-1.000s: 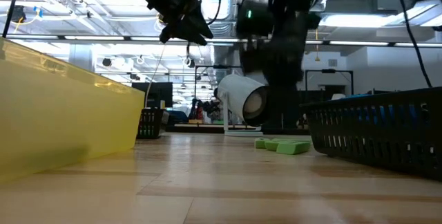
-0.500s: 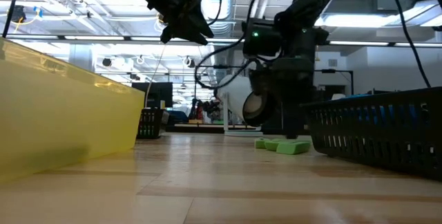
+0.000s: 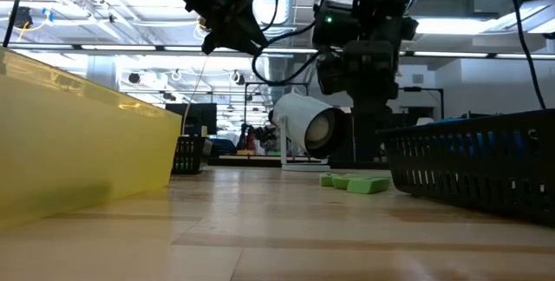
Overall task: Pick & Place School Supplies
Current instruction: Put the green eraser into the top black bin
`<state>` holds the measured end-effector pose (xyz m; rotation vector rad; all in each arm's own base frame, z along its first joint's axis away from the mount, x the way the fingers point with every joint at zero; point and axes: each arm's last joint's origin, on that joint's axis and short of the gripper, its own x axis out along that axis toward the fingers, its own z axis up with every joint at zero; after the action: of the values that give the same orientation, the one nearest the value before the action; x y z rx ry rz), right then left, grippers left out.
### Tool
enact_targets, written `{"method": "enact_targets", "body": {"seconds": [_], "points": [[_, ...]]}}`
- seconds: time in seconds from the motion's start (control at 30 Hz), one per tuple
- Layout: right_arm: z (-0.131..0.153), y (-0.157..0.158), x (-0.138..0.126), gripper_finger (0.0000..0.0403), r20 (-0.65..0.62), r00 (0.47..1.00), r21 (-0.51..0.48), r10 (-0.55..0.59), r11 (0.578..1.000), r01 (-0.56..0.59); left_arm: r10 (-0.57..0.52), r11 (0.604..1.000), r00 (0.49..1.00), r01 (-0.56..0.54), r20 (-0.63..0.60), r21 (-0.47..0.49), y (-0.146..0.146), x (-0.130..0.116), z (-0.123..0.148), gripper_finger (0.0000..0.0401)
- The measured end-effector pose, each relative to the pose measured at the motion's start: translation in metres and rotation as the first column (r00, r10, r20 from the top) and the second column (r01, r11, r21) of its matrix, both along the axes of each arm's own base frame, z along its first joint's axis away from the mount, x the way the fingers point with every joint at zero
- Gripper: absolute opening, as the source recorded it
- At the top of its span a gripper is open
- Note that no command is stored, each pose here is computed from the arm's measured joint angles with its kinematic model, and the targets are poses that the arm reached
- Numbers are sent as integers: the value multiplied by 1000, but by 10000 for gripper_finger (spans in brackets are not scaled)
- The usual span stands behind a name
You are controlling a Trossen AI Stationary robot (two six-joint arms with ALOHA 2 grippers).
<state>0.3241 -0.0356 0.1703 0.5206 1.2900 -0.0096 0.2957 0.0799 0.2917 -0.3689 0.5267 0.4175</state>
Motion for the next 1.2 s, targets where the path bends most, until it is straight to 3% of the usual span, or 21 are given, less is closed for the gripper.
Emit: {"method": "enact_targets", "body": {"seconds": [0.4,0.93,1.2], "points": [[-35,23,-10,161,-58,998,43,-3,999,6,-4,1000,1000,4,1,8,0,0,0,129],[-38,22,-8,162,-14,999,20,-34,999,34,-14,999,1000,14,-8,30,2,0,0,129],[-57,27,-4,162,-85,995,57,-46,997,51,-14,999,1000,14,-9,30,2,0,0,129]]}}
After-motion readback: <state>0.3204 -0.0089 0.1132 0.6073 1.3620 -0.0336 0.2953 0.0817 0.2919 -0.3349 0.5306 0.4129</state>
